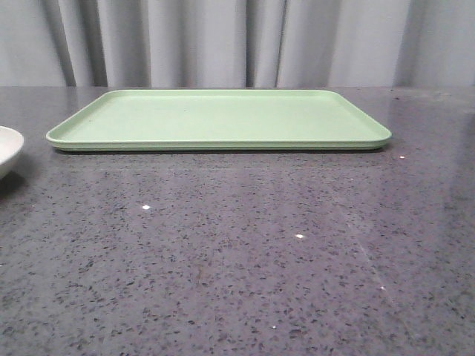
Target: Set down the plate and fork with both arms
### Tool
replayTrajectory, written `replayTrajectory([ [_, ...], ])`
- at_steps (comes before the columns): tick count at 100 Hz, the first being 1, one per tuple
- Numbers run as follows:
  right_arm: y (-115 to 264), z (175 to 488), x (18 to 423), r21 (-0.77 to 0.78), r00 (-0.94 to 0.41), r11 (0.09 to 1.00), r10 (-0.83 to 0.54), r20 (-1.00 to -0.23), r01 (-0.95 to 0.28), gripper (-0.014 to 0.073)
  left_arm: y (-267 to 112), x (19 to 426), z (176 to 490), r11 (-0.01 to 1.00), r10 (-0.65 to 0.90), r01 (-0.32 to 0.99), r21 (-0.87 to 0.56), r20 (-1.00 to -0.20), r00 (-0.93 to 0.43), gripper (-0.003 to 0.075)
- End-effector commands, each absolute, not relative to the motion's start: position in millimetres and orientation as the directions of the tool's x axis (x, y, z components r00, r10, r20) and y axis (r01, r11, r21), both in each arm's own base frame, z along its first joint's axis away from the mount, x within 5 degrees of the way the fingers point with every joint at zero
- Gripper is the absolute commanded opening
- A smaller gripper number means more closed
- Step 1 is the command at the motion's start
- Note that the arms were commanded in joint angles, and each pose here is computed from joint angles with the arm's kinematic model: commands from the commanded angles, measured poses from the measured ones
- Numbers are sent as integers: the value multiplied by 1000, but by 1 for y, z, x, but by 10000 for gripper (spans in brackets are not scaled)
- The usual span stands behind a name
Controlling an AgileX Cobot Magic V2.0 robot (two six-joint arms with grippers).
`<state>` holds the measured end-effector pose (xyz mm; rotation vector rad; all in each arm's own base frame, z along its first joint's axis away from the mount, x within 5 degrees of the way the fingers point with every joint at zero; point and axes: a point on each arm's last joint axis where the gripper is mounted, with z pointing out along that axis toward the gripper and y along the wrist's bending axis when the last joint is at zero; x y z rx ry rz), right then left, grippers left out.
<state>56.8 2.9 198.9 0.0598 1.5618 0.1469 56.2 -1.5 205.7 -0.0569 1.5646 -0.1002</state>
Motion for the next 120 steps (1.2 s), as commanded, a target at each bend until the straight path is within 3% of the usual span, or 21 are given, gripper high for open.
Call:
replayTrajectory([
  [1,3,209,54,122,106,990,129,-986,-68,-66,-1,54,211,994,-107,35,-104,-989,107,-20],
  [87,3,211,54,121,123,990,130,-984,-72,-66,-1,53,212,994,-107,36,-104,-988,110,-20],
  [103,4,221,52,119,191,989,134,-972,-85,-66,-1,51,226,994,-108,39,-103,-984,144,-21],
  [120,2,240,47,123,137,990,131,-982,-64,-65,-1,46,258,993,-118,41,-113,-983,143,-21],
])
